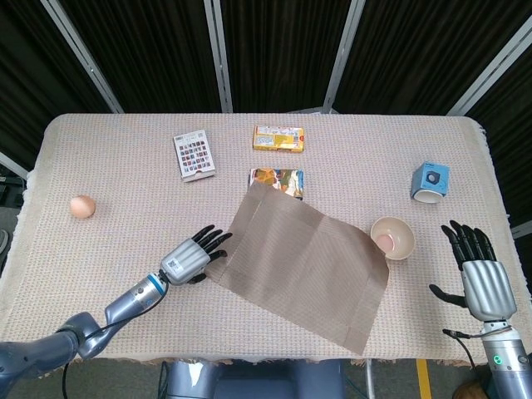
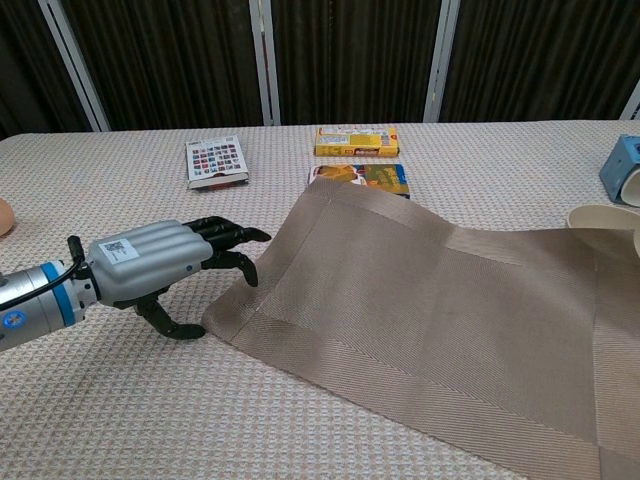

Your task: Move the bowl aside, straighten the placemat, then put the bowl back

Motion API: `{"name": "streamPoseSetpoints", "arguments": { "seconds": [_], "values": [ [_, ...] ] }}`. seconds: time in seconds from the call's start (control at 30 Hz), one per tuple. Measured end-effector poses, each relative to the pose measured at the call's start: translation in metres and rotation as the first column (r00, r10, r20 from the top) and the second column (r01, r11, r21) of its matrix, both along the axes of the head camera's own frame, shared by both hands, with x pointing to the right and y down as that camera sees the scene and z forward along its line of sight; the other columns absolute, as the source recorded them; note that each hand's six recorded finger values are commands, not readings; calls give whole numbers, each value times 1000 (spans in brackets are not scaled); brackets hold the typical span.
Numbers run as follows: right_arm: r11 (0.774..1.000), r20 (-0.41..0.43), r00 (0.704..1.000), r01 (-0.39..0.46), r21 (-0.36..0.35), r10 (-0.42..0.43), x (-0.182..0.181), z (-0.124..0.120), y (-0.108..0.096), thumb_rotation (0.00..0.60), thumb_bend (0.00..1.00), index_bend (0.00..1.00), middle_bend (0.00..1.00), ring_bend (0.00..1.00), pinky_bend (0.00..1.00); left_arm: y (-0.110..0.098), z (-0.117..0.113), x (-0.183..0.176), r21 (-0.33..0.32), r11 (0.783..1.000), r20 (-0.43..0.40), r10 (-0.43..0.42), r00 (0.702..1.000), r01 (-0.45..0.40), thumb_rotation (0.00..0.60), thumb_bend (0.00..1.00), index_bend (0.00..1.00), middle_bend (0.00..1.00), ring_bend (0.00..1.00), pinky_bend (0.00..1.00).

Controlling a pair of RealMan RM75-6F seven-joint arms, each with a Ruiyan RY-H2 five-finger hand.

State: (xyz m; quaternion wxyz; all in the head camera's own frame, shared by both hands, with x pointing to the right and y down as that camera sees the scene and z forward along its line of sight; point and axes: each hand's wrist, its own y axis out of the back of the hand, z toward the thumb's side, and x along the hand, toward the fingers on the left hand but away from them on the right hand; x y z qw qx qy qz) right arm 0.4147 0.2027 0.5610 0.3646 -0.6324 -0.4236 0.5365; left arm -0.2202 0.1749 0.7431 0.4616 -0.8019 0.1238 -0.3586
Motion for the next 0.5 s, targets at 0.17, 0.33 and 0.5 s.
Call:
{"name": "streamPoseSetpoints", "arguments": {
  "seconds": [0.17,0.33,0.5],
  "values": [
    [1000,3,1000,0,6,0,0,-1,0,600,0,0,0,0,0,0,1,4,-2,1000,-5,2,1000,-2,600,349,294,0,0,0],
    [1000,11,1000,2,12,-2,0,-3,-1,600,0,0,0,0,0,0,-1,8,-3,1000,-18,3,1000,-3,600,380,308,0,0,0],
    [1000,20,1000,2,17,-2,-1,-5,-1,600,0,0,0,0,0,0,0,13,-8,1000,-21,2,1000,-2,600,403,390,0,0,0]
  ]
}}
